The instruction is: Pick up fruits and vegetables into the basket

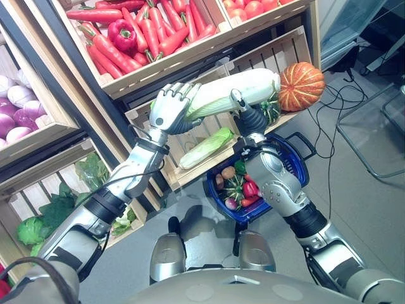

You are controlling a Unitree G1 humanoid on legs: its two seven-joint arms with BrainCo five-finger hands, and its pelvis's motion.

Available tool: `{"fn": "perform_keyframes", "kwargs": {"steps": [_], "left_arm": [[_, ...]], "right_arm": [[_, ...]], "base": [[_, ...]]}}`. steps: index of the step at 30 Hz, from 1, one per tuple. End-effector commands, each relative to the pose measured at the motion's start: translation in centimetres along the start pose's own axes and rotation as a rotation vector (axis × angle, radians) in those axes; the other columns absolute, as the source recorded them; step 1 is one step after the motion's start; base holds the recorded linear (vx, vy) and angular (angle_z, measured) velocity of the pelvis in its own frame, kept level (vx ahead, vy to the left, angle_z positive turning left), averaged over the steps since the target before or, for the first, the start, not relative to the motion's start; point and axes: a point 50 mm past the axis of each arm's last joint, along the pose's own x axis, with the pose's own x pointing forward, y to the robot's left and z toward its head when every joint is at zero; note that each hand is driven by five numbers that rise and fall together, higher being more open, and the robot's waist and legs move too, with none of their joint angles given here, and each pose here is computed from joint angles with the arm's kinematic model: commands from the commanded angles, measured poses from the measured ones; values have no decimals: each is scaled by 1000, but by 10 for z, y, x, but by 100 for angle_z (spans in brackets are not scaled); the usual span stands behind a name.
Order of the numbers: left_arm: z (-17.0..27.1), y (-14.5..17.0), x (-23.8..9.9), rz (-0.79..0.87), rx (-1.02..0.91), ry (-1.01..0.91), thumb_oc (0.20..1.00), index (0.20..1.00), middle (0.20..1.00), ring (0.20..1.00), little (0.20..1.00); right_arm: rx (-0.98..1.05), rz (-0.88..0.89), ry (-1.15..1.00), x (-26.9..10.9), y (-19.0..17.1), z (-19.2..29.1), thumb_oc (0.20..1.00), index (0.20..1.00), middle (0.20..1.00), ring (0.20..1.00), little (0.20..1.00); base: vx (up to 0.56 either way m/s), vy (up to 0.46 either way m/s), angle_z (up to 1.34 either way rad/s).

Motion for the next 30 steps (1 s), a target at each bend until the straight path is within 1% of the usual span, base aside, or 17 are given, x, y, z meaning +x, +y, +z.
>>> {"fn": "perform_keyframes", "kwargs": {"steps": [1,2,4,5,6,10,14,18,20,25,30], "left_arm": [[35,-24,-1,-163,-287,-32,1000,1000,1000,1000,1000],[35,-24,-1,-165,-289,-31,1000,1000,1000,1000,1000],[22,-40,-22,-267,-522,134,1000,1000,1000,1000,1000],[19,-41,-26,-274,-561,159,1000,1000,1000,1000,1000],[11,-44,-34,-281,-643,227,1000,1000,1000,1000,1000],[-12,-52,-65,-281,-849,424,1000,1000,1000,1000,1000],[-37,-52,-99,-211,-881,553,1000,1000,1000,1000,1000],[-53,-50,-122,-161,-927,656,1000,1000,1000,1000,1000],[-57,-49,-133,-129,-943,687,1000,1000,1000,1000,1000],[-63,-41,-143,-34,-970,702,1000,1000,1000,1000,1000],[-65,-26,-135,78,-995,655,1000,1000,1000,1000,1000]], "right_arm": [[181,327,-280,3,72,60,200,200,200,200,200],[181,327,-280,3,72,60,200,200,200,200,200],[125,319,-372,2,64,77,200,200,200,200,200],[108,316,-392,1,62,81,200,200,200,200,200],[77,306,-433,0,56,88,200,200,200,200,200],[-29,233,-563,-4,29,111,200,200,200,200,200],[-147,128,-673,-14,-5,133,200,200,200,200,200],[-252,29,-751,-25,-30,148,200,200,200,200,200],[-336,-36,-799,-32,-43,156,200,200,200,200,200],[-465,-167,-877,-45,-65,169,200,200,200,200,200],[-570,-290,-910,-53,-78,172,200,200,200,200,200]], "base": [[-31,-16,0],[-59,-12,1],[-119,-3,1],[-148,0,0],[-127,-4,-1],[-108,-20,2],[-77,-35,8],[-70,-29,11],[-90,-5,4],[-107,7,-1],[-90,11,-1]]}}
